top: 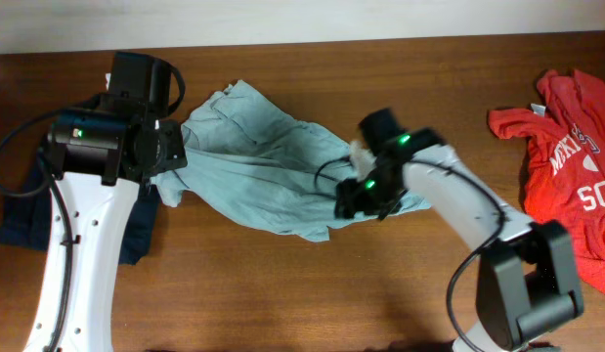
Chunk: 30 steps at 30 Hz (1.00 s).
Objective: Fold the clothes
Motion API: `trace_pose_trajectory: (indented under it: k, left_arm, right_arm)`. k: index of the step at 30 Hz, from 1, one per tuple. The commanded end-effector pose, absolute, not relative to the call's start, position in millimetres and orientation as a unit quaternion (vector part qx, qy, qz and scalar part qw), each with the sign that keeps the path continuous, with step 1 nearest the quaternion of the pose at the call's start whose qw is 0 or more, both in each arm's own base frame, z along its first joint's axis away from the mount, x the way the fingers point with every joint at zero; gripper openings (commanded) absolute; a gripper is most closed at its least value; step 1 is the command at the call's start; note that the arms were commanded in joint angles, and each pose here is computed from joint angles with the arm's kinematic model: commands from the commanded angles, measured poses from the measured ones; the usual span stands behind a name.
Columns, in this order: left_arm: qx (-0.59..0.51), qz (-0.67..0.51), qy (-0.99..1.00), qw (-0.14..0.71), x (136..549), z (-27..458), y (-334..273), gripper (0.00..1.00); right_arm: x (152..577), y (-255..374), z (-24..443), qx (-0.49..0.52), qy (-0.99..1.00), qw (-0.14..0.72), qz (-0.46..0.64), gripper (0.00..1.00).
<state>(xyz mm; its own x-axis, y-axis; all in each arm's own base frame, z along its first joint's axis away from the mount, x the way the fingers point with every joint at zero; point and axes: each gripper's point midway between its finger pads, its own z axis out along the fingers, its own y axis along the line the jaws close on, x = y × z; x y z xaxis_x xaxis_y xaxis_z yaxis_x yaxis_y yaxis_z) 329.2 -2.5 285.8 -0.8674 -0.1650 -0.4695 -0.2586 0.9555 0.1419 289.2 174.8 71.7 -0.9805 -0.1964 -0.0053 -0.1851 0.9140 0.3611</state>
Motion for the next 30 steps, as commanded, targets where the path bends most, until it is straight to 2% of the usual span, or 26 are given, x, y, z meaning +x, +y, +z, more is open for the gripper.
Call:
trace_pose_trajectory:
  k: [1,7,21,30]
  left_arm:
    - [-0.119,0.101,0.957,0.246,330,293,0,0.01]
    - [-0.117,0.093,0.958,0.243,329,292,-3,0.0]
    - [-0.117,0.093,0.959,0.243,329,292,-3,0.0]
    - [-0.114,0.094,0.96,0.239,327,291,-3,0.0]
  right_arm:
    - [274,188,49,0.165,-0.976,0.005,-0.144,0.68]
    - [266,221,30,0.212,-0.964,-0.031,-0.157,0.68]
    - [246,209,22,0.215,-0.966,0.019,-0.143,0.67]
    - [257,216,23,0.254,-0.956,-0.012,-0.148,0.68]
